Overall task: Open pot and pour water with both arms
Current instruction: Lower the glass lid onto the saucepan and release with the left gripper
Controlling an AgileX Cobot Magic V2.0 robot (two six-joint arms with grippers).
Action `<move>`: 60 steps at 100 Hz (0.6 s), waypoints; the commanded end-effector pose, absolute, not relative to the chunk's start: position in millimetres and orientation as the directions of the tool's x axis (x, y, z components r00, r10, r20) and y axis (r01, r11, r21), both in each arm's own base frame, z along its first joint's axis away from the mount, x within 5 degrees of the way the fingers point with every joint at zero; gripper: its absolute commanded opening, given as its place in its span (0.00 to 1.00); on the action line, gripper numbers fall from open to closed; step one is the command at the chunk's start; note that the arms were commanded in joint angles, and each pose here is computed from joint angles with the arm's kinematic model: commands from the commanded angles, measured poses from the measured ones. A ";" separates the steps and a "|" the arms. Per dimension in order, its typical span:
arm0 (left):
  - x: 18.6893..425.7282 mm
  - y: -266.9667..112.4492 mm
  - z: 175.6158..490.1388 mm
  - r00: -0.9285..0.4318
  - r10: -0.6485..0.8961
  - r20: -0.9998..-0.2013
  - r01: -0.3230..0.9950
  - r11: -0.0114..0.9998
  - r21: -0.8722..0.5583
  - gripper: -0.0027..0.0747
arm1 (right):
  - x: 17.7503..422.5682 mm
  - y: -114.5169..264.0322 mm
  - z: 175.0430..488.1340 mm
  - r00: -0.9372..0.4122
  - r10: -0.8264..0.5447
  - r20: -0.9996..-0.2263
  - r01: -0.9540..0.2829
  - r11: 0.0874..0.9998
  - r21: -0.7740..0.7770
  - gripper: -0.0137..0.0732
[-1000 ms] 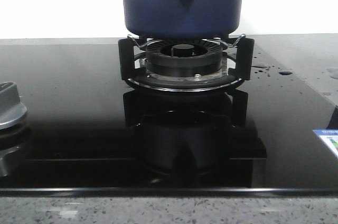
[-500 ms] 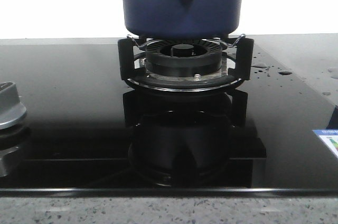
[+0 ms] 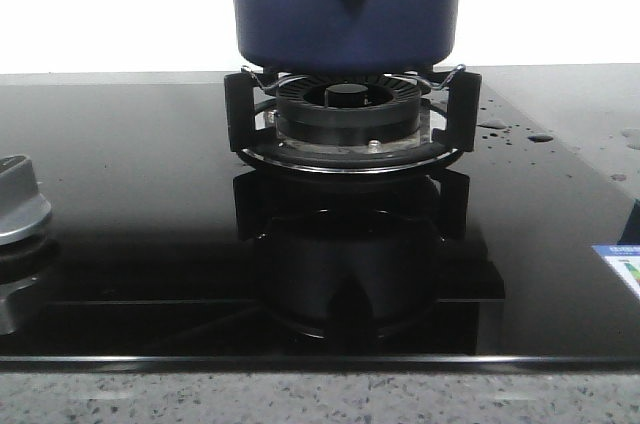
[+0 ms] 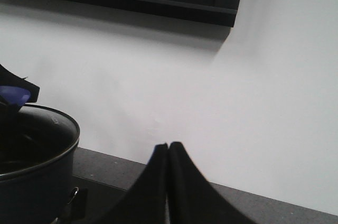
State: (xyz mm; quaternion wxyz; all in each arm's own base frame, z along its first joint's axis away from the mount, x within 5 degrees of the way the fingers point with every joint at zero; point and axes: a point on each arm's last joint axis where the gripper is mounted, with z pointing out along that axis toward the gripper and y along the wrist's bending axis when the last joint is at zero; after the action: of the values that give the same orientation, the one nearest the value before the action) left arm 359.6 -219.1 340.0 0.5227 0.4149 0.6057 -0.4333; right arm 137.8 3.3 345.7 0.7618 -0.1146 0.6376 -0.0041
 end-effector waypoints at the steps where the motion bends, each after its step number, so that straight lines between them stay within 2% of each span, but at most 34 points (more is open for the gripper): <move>1: 344.5 -213.3 385.6 -0.061 -0.104 -0.993 0.965 0.247 -0.085 0.77 | 135.5 4.8 358.6 0.237 -0.133 -0.962 -0.146 0.974 -0.171 0.08; 7: 338.3 -207.0 398.6 -0.040 -0.133 -0.990 0.968 0.242 -0.071 0.75 | 135.5 4.8 358.6 0.237 -0.133 -0.962 -0.146 0.974 -0.171 0.08; 12: 331.7 -198.7 411.3 -0.027 -0.140 -0.990 0.966 0.251 -0.062 0.69 | 135.5 4.8 358.6 0.237 -0.133 -0.962 -0.146 0.974 -0.171 0.08; 17: 324.4 -187.6 424.7 -0.014 -0.134 -0.991 0.961 0.273 -0.050 0.57 | 135.0 5.8 358.5 0.237 -0.143 -0.961 -0.151 0.972 -0.182 0.08; 29: 302.4 -155.8 458.0 0.054 -0.090 -0.995 0.932 0.361 0.018 0.15 | 129.7 14.1 356.2 0.241 -0.254 -0.937 -0.190 0.934 -0.303 0.08; 36: 287.5 -135.8 475.2 0.076 -0.073 -0.994 0.907 0.420 0.039 0.01 | 123.5 20.8 353.0 0.249 -0.317 -0.915 -0.223 0.901 -0.372 0.08; 49: 251.6 -104.3 493.4 0.111 -0.046 -0.993 0.863 0.500 0.073 0.01 | 110.7 26.8 344.6 0.224 -0.274 -0.935 -0.269 0.905 -0.330 0.08; 60: 221.4 -88.7 483.6 0.105 -0.023 -0.994 0.832 0.550 0.075 0.01 | 96.3 28.2 336.4 0.240 -0.281 -0.929 -0.259 0.904 -0.340 0.08</move>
State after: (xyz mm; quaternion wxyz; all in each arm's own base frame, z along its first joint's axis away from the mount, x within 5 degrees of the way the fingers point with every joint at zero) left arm 253.7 -98.1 474.1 0.6398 0.3637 0.5952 -0.3227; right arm 105.4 27.5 332.5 0.7450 -0.2267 0.6272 -0.0101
